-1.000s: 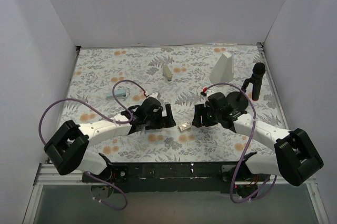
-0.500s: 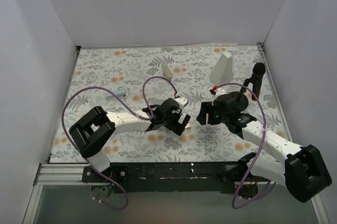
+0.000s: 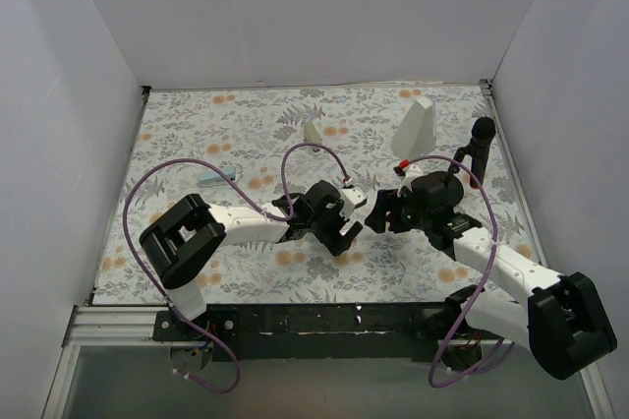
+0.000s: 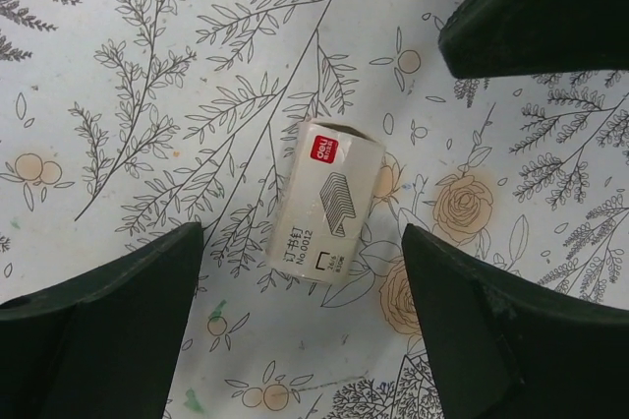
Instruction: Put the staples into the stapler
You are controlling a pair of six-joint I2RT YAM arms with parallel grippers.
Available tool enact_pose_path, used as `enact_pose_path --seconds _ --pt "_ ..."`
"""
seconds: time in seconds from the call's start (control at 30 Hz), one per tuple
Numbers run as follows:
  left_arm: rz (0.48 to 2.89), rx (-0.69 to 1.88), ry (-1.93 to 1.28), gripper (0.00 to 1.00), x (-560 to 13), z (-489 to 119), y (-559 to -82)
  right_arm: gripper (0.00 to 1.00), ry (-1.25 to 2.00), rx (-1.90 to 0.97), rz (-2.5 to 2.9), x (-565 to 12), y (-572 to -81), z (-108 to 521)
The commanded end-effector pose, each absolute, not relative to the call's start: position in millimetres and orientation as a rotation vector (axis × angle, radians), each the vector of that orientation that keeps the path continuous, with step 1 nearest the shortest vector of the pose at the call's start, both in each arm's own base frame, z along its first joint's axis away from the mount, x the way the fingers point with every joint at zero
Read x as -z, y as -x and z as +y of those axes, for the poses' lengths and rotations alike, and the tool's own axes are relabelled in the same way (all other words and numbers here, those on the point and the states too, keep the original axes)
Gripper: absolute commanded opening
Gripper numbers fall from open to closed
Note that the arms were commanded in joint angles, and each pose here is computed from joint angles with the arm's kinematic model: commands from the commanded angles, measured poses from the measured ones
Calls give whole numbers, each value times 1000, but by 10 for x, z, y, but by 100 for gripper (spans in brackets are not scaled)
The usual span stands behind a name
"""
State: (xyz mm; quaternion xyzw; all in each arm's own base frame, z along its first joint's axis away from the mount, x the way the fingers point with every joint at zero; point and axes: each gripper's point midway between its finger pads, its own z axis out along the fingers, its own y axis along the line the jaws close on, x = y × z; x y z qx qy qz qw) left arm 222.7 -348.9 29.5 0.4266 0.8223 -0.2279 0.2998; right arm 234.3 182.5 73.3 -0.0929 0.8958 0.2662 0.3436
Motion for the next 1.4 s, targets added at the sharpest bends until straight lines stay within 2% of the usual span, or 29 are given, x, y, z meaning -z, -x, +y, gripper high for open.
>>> enact_pose_path --seconds 0.0,0.2,0.57,0.6,0.7,0.8,1.2,1.37 --pt "2113 660 -1213 80 -408 -3618 -2199 75 268 -777 2274 -812 -2368 1928" --pt "2108 670 -1252 68 -354 -3675 -2211 73 238 -810 2312 -688 -2339 1931" --pt "2126 676 -1292 53 -236 -3717 -2159 68 174 -937 2342 -545 -2315 1963" --pt "2133 671 -1294 49 -211 -3699 -2150 68 172 -940 2344 -536 -2314 1963" --pt "2141 671 -1297 48 -182 -3679 -2118 68 169 -960 2350 -520 -2306 1977" --pt "2148 683 -1306 40 -161 -3680 -2079 68 183 -986 2349 -509 -2297 2011" --pt "2155 686 -1315 33 -143 -3625 -1993 63 183 -1049 2398 -319 -2217 2064" --pt "2155 682 -1315 31 -144 -3618 -1981 54 195 -1072 2404 -290 -2199 2089"
